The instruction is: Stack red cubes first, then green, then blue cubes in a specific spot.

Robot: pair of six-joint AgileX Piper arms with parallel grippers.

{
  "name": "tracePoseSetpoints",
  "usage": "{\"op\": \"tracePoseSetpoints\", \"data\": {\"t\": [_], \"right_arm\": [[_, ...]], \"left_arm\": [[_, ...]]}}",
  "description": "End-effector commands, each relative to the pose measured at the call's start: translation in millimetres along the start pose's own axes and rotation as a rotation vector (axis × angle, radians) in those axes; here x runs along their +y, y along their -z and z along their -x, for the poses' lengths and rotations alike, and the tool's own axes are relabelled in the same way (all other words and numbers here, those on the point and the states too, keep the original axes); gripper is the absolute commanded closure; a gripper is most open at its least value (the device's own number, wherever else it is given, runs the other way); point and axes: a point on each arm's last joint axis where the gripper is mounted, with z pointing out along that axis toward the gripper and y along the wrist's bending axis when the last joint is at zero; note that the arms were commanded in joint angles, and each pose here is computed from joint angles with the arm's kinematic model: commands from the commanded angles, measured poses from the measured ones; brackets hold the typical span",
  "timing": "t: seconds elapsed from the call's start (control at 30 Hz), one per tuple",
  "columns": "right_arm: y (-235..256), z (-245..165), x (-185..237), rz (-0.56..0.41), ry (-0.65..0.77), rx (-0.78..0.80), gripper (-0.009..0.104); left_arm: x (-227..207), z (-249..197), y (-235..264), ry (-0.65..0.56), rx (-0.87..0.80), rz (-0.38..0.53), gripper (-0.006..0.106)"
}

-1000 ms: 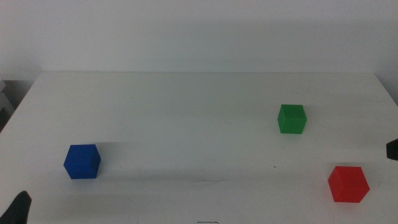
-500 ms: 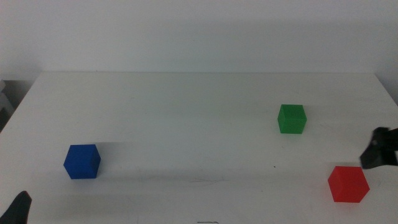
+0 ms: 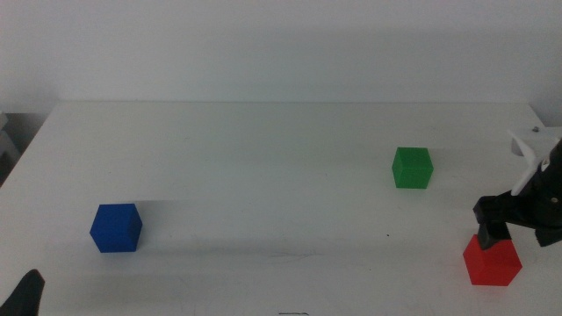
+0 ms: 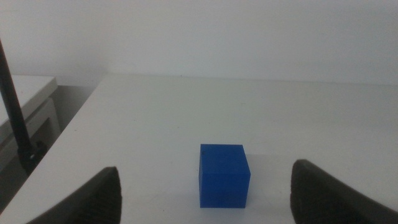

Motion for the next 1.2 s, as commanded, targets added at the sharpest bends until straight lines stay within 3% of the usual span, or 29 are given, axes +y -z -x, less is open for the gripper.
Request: {"op": "tracePoseSetpoints", "data": {"t": [0.0, 0.5, 0.63, 0.77, 0.8, 1.0, 1.03, 1.17], "right_arm": [[11.1, 9.5, -0.1, -0.005, 0.006, -0.083, 0.001], [-23.7, 16.8, 2.2, -0.008, 0.009, 0.002, 0.001], [-30.9, 17.3, 2.5, -0.011, 0.010, 0.025, 0.007], [-31.9, 17.7, 2.6, -0.010, 0.010, 0.024, 0.026], [-31.9, 18.0, 2.7, -0.010, 0.010, 0.021, 0.042], [-31.5, 16.3, 2.7, -0.010, -0.003, 0.038, 0.091], [-30.9, 15.4, 2.6, -0.011, -0.005, 0.049, 0.097], [-22.2, 14.9, 10.8, -0.029, -0.037, 0.105, 0.096]], "left_arm": [[-1.2, 9.3, 2.1, 0.019, -0.104, -0.015, 0.008], [-1.2, 9.3, 2.1, 0.019, -0.104, -0.015, 0.008], [-1.2, 9.3, 2.1, 0.019, -0.104, -0.015, 0.008], [-1.2, 9.3, 2.1, 0.019, -0.104, -0.015, 0.008], [-1.2, 9.3, 2.1, 0.019, -0.104, -0.015, 0.008], [-1.2, 9.3, 2.1, 0.019, -0.104, -0.015, 0.008], [-1.2, 9.3, 2.1, 0.019, -0.104, -0.015, 0.008], [-1.2, 9.3, 2.1, 0.019, -0.104, -0.015, 0.008]]}}
